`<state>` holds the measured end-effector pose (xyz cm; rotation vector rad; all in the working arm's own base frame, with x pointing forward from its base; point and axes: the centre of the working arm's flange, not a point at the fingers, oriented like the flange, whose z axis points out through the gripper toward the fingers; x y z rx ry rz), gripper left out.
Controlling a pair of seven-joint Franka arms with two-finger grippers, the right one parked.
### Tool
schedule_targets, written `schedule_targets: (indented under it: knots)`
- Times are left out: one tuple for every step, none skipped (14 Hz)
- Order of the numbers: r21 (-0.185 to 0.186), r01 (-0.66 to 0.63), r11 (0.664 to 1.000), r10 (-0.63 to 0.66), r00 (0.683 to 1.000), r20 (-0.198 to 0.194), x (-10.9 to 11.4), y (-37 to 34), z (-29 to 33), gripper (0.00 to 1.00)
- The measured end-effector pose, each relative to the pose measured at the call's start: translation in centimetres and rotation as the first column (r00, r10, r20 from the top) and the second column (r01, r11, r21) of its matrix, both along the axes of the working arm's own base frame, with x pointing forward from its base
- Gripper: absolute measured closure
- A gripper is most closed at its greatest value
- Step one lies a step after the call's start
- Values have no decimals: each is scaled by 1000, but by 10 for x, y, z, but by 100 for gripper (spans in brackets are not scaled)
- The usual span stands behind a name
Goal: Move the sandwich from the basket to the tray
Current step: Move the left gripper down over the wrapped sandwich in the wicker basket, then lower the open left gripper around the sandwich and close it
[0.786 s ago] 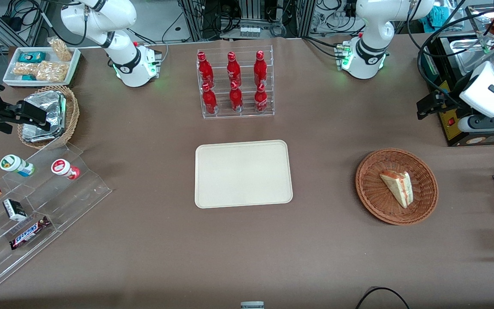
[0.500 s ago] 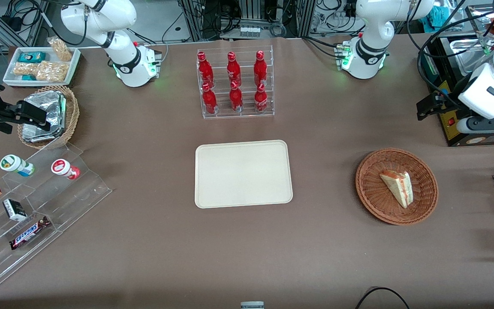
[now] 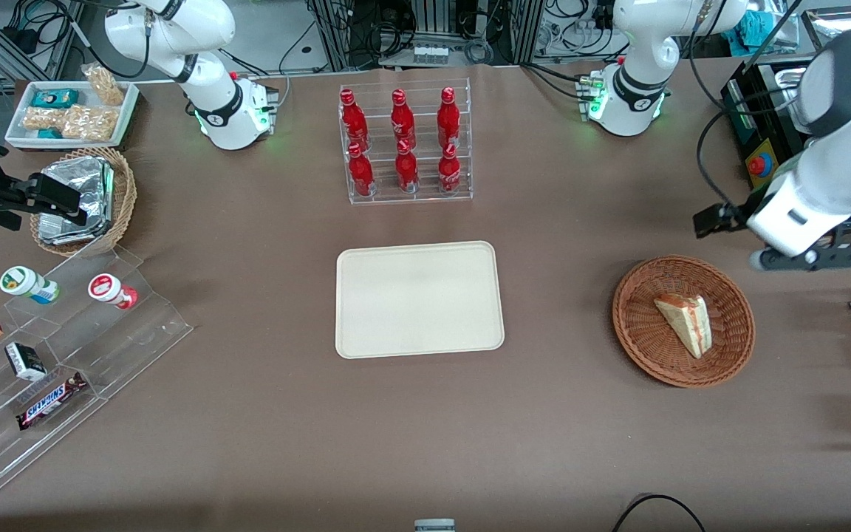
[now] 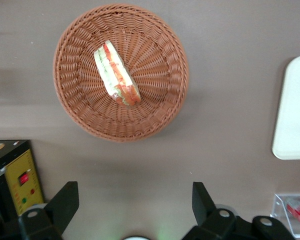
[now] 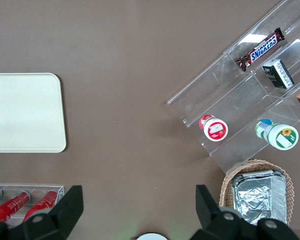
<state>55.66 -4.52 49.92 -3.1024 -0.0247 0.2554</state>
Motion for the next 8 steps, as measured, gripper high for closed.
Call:
schedule_targets:
  knots:
    - [-1, -7, 1000, 7, 1000, 5, 1, 5, -23, 0]
    - [-4, -10, 1000, 10, 1000, 14, 2, 8, -45, 0]
    - [-6, -12, 1000, 12, 1000, 25, 4, 11, -65, 0]
    - [-8, -16, 1000, 16, 999, 40, 5, 13, -83, 0]
    - [-11, -22, 1000, 23, 998, 55, 5, 17, -100, 0]
    - [-13, -30, 999, 31, 997, 70, 6, 22, -114, 0]
    - [-14, -46, 999, 47, 996, 82, 7, 26, -125, 0]
    - [-14, -91, 996, 92, 992, 91, 7, 30, -135, 0]
